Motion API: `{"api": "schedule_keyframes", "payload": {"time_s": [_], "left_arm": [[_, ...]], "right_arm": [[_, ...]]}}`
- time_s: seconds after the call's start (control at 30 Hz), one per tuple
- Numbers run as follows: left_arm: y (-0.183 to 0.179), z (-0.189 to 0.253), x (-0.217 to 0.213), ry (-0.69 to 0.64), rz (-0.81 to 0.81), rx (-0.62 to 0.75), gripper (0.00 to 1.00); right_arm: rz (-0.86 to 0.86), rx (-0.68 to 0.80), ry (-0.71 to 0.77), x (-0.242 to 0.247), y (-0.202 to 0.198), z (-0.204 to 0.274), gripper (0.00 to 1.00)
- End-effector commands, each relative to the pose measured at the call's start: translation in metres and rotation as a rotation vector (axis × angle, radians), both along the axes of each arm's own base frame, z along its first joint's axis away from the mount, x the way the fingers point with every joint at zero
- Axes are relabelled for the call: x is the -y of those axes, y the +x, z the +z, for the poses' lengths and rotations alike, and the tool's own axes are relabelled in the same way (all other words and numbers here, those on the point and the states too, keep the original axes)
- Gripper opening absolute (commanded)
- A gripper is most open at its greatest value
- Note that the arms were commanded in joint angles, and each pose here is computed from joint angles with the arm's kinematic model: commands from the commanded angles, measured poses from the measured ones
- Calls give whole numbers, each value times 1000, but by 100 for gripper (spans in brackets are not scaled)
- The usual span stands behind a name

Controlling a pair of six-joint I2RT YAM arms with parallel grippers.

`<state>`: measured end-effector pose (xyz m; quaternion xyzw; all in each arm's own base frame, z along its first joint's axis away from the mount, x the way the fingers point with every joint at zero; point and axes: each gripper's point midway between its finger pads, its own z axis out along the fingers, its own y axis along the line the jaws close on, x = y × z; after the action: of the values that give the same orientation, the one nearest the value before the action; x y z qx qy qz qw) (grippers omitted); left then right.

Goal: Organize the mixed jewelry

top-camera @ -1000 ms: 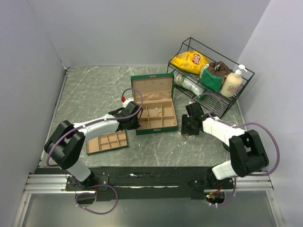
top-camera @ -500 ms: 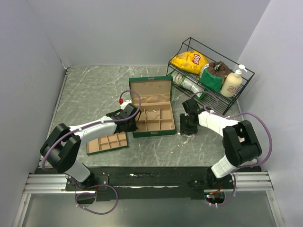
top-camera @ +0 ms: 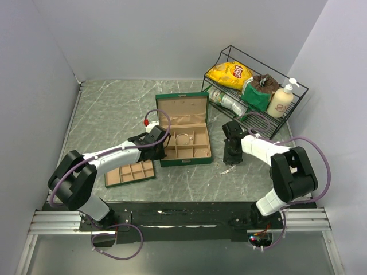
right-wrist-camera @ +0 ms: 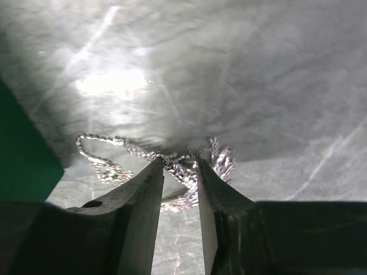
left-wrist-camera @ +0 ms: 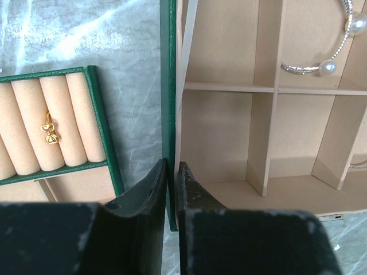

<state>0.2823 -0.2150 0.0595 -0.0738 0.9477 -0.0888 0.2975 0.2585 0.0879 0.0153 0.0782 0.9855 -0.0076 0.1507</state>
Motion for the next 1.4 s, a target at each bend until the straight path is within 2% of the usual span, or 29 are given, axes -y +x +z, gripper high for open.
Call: {"api": "schedule_keyframes", "payload": {"time_s": [0.0,0.17,0.3,0.6,1.07,1.37], "left_arm": [[0,13,-1,-14,9,34,7],[2,19,1,-30,-2,55,9],[3,26,3,-44,-20,75,12],[3,27,6,-50,-39,73,16],[-1,26,11,-79,-73,77,23],[-3,27,11,-82,-80,74,28]], "right_arm": [[-111,-1,-13,13,-12,5,37],[-51,140,59,3,5,29,48],[34,175,48,0,18,41,53],[99,59,10,-3,24,23,52],[142,-53,26,-2,-5,-3,51],[140,-102,-5,3,-9,-12,51]]}}
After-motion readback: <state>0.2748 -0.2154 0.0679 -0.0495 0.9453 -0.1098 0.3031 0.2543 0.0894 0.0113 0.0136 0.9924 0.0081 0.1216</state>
